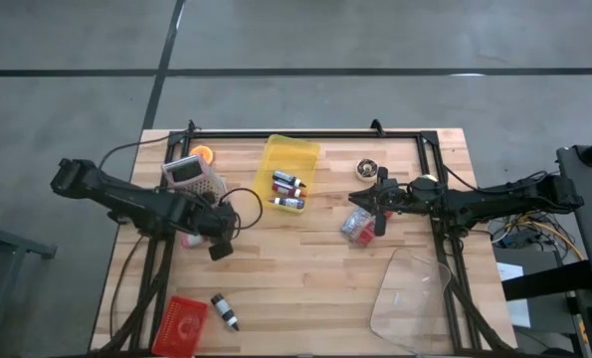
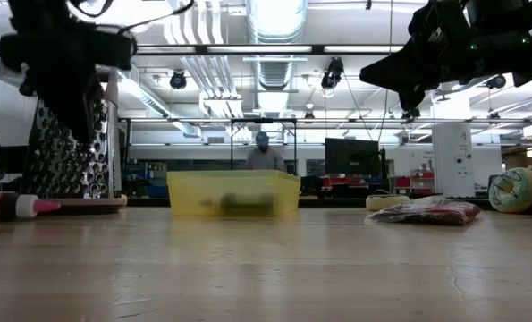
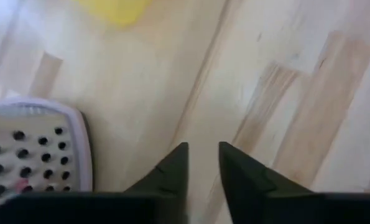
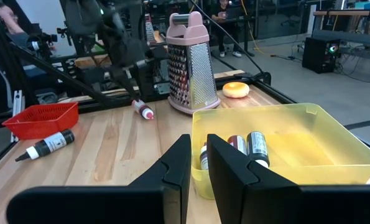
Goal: Pick & Place Food Item
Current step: Put the pink food coloring into the yellow bin
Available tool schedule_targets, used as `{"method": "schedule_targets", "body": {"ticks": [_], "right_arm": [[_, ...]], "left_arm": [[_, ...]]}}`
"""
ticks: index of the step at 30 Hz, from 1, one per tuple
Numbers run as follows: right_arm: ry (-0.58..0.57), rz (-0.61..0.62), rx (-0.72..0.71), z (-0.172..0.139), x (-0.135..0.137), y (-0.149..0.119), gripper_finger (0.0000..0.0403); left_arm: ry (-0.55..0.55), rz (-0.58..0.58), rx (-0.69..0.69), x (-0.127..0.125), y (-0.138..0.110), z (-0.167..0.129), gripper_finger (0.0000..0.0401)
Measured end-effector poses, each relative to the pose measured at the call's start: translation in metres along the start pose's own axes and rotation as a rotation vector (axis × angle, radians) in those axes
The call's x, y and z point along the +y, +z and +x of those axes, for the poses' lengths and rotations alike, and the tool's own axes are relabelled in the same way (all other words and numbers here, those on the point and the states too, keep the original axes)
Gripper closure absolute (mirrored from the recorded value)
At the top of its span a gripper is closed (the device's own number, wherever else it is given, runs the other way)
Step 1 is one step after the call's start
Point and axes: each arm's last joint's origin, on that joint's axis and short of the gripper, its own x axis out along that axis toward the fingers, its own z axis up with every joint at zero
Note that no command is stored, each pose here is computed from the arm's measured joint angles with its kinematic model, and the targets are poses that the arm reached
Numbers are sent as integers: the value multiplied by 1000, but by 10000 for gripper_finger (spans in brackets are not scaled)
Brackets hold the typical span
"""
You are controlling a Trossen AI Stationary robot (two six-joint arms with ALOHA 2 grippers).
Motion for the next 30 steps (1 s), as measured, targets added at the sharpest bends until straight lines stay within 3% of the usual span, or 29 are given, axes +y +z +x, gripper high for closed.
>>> {"method": "schedule_targets", "body": {"ticks": [7,13,19,30], "right_arm": [[0,0,0,0,0,0,355],[0,0,0,0,0,0,355],[0,0,0,0,0,0,355],[0,0,0,0,0,0,355]], "left_arm": [[23,-38,-58,0,14,-24,201],[0,-34,12,2,14,-35,145],[-20,-93,158,5,5,-38,136],[37,-129,272,9,-12,-25,139]]}}
